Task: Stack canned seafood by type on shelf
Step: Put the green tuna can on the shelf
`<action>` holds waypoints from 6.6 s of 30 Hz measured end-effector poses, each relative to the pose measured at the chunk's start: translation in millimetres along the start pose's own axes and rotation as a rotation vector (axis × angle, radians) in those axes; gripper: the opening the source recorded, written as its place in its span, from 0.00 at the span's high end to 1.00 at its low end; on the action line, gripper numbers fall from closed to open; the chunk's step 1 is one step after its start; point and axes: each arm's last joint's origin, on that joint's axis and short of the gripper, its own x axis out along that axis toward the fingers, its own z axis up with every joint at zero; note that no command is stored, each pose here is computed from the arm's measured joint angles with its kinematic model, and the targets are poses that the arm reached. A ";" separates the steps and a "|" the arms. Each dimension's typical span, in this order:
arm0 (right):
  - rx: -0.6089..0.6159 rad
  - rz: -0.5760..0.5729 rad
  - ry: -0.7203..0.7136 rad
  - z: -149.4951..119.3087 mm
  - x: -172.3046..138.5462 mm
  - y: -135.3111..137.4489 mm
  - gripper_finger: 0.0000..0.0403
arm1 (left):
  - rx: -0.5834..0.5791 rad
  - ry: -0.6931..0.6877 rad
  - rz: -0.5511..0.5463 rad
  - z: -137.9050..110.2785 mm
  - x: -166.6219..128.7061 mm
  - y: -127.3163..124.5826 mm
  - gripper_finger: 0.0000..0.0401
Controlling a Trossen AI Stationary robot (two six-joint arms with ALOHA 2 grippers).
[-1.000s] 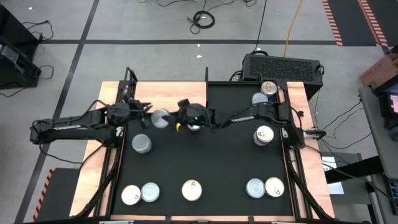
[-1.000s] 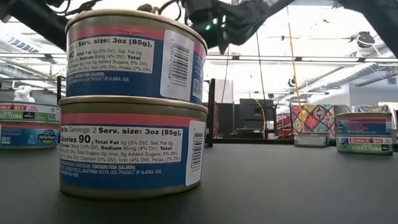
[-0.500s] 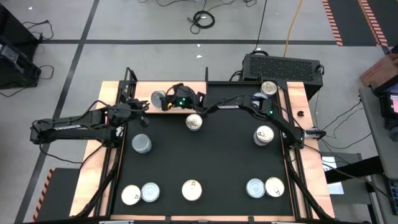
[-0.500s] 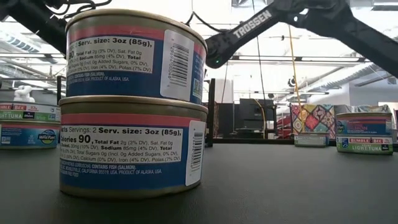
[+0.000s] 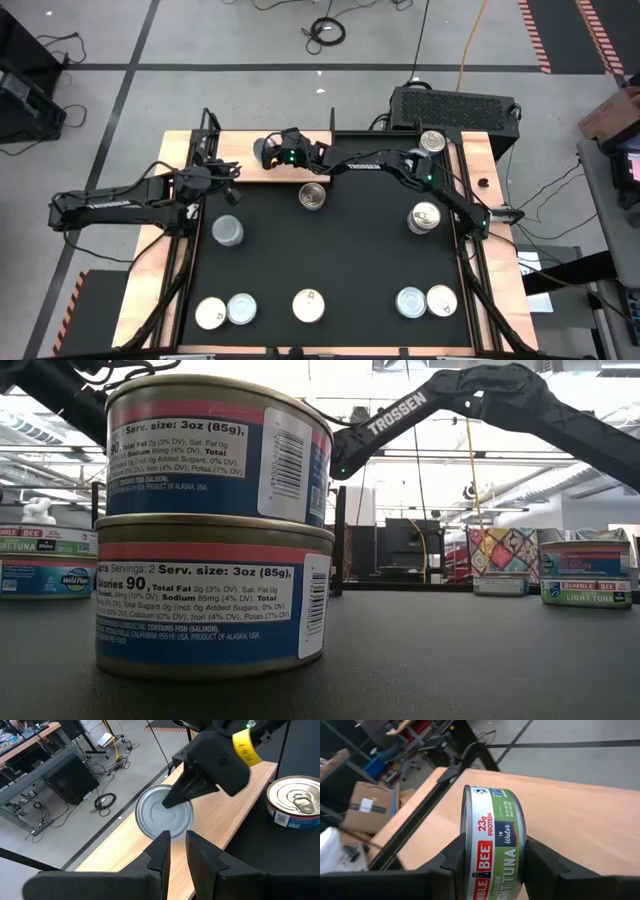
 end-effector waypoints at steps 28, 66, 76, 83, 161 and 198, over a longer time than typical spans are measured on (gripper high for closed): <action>-0.073 -0.029 0.019 -0.1 0.6 -4.7 0.57 | -0.004 -0.005 -0.051 0.8 0.1 -1.6 0.84; -0.168 -0.030 0.012 2.6 1.2 -6.5 0.21 | -0.005 -0.006 -0.051 0.9 0.1 -1.6 0.84; -0.316 0.074 -0.026 -0.5 -8.8 29.9 0.22 | -0.005 -0.006 -0.051 0.9 0.1 -1.6 0.84; -0.352 0.076 0.064 -1.7 -11.6 33.3 0.32 | -0.009 -0.011 -0.051 1.5 0.1 -1.6 0.84; -0.836 0.246 0.117 -46.6 -333.0 6.3 1.00 | -0.067 0.442 -0.112 -11.3 123.9 -6.3 0.99; -0.830 0.185 0.088 -36.7 -325.9 -14.5 1.00 | -0.045 0.512 -0.115 -0.5 157.0 6.2 0.99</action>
